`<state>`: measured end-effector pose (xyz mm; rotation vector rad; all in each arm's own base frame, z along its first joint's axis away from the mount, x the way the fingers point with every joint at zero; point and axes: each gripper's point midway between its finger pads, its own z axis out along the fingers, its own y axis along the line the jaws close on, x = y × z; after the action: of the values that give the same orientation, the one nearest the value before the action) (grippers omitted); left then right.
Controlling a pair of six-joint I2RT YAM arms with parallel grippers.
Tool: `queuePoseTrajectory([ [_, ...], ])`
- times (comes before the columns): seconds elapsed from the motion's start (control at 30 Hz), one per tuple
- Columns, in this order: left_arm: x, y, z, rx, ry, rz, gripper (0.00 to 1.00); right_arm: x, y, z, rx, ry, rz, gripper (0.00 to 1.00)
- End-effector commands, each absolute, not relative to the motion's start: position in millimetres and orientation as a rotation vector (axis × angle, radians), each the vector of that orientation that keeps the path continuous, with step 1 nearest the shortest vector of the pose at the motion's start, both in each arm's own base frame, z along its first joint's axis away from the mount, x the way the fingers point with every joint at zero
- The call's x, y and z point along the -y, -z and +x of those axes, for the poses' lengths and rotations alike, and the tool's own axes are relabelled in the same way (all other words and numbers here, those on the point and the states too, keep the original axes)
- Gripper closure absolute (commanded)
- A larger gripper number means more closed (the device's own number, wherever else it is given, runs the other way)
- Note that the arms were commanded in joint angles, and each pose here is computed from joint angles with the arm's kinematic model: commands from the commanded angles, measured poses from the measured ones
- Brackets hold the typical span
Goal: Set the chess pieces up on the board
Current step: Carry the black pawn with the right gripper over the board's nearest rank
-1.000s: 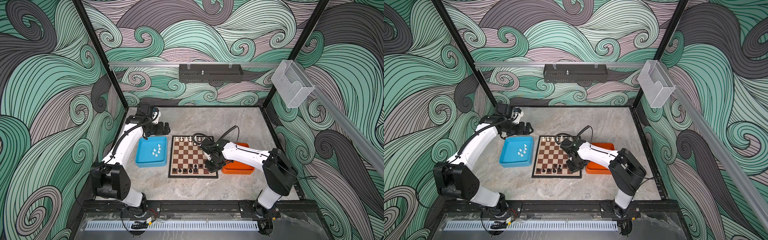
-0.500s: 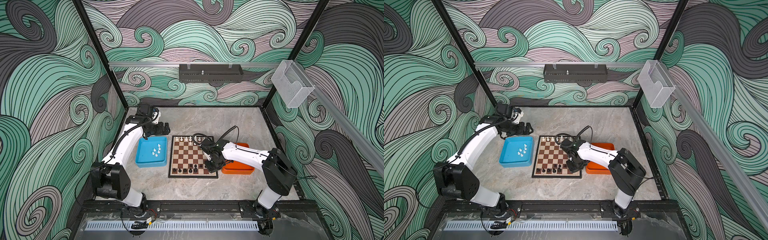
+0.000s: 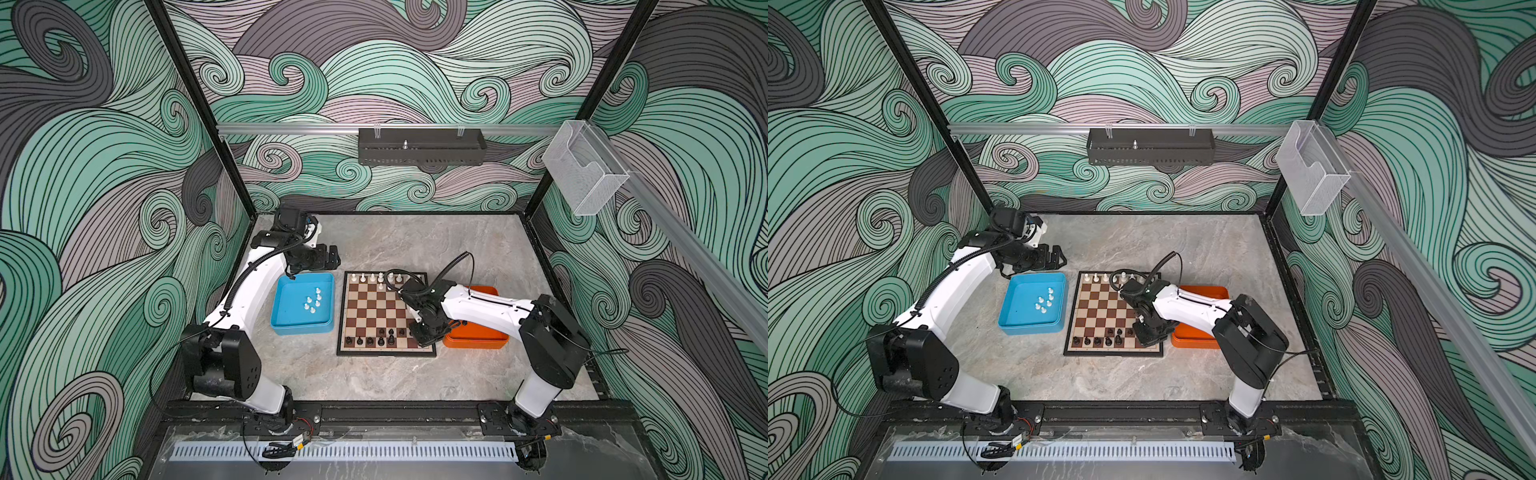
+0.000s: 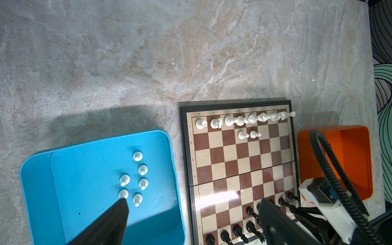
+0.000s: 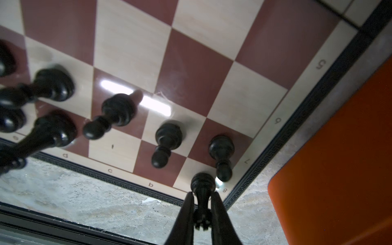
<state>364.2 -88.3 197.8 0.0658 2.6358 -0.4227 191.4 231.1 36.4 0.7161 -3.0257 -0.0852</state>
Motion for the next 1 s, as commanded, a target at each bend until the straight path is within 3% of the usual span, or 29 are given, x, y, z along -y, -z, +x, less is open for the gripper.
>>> queuePoseTrajectory([
  [0.0, 88.1, -197.2, 356.9, -2.653, 0.404, 0.088, 0.02, -232.6, -31.3, 187.0, 3.007, 0.089, 0.712, 0.83],
  [0.97, 88.4, -196.8, 356.8, -2.653, 0.406, 0.086, 0.02, -237.1, -32.1, 185.7, 3.002, 0.106, 0.745, 0.81],
])
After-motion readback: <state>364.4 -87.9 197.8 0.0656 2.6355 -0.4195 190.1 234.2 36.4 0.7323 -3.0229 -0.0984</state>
